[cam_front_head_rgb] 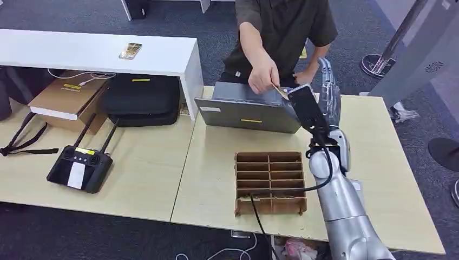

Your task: Pass the card to the sensor for recognition and then transmit it.

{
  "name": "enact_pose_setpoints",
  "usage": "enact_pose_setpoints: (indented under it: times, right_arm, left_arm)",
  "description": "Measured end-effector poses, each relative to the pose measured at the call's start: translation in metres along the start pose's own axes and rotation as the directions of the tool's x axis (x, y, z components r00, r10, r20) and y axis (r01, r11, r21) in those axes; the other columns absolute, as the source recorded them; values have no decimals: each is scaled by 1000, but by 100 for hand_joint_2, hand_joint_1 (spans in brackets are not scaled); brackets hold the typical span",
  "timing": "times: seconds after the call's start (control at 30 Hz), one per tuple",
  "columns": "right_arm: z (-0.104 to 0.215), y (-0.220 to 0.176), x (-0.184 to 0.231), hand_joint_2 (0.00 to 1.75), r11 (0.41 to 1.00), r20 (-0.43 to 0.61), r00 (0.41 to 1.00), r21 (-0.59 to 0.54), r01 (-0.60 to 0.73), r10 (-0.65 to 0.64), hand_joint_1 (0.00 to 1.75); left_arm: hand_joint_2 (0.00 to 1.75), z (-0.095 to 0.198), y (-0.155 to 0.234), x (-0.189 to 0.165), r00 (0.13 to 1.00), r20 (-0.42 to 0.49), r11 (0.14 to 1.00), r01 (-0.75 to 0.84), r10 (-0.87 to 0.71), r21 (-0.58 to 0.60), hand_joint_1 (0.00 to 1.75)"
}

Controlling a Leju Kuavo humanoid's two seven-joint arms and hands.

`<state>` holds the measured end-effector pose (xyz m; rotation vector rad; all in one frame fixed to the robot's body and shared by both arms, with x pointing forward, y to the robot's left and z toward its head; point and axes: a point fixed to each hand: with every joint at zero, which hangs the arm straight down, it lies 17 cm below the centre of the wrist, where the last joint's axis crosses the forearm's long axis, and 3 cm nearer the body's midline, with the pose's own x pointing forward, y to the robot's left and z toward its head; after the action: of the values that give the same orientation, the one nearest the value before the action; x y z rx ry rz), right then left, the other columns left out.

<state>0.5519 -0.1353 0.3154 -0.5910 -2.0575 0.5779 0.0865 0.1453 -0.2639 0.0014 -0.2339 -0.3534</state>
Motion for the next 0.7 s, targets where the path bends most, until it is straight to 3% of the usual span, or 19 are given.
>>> enact_pose_setpoints:
  times: [0.4, 0.7]
  right_arm:
    - [1, 6, -1, 175, 999, -14, 1000, 30, 14, -14, 0]
    - [3, -6, -5, 175, 995, -23, 995, -21, 93, -94, 0]
  left_arm:
    - [0, 0, -2, 1, 1000, 8, 1000, -1, 1, -1, 0]
    - [0, 1, -3, 1, 1000, 9, 1000, 4, -4, -1, 0]
